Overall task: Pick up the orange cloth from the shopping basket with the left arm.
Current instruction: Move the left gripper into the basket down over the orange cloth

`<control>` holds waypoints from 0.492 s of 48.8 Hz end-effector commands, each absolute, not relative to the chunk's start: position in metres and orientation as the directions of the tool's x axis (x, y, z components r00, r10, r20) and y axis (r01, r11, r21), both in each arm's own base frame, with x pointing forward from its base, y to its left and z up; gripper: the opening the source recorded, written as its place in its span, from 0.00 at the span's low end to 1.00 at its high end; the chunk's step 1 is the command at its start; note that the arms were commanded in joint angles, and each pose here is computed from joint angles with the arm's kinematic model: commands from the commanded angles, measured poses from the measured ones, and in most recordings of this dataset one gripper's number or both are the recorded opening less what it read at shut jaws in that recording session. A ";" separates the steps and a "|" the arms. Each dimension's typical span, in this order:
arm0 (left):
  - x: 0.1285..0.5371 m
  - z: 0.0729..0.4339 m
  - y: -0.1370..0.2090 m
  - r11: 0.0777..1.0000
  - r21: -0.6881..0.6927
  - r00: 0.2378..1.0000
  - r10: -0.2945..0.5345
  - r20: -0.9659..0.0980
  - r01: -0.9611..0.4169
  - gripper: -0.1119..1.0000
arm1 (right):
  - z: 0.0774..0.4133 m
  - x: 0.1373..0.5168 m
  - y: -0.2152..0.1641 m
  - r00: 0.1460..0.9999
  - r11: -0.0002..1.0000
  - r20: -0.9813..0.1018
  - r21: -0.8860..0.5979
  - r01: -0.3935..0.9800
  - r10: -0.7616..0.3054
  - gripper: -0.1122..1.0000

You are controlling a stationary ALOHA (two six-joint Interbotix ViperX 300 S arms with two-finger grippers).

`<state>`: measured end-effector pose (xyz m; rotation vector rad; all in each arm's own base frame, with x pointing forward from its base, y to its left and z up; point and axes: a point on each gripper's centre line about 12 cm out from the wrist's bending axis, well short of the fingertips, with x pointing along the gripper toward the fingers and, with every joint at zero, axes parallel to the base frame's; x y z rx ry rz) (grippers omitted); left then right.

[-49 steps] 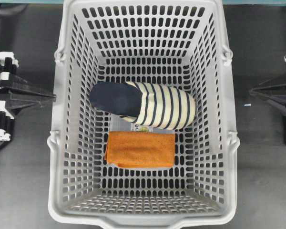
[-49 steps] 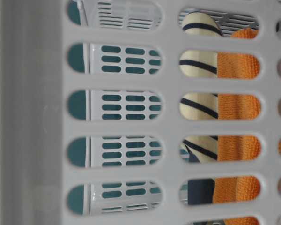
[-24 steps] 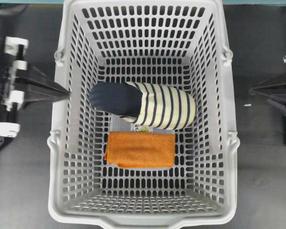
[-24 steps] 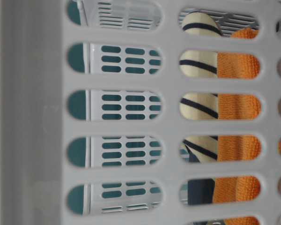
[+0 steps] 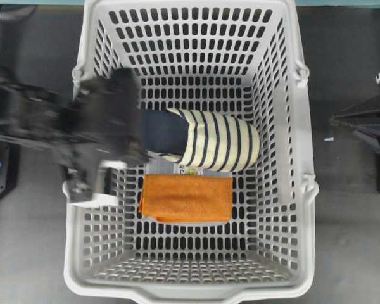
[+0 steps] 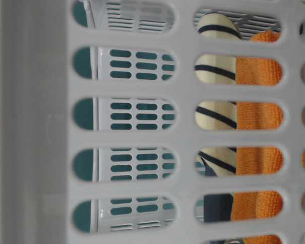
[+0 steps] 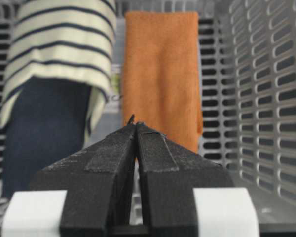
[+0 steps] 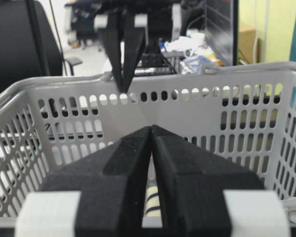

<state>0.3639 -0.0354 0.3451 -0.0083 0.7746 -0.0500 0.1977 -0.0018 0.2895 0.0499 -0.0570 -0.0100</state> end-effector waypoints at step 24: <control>0.430 0.309 -0.051 0.998 0.001 0.554 -0.036 -0.832 0.066 0.51 | 0.292 0.199 -0.003 0.998 0.998 0.064 0.058 0.012 -0.016 0.10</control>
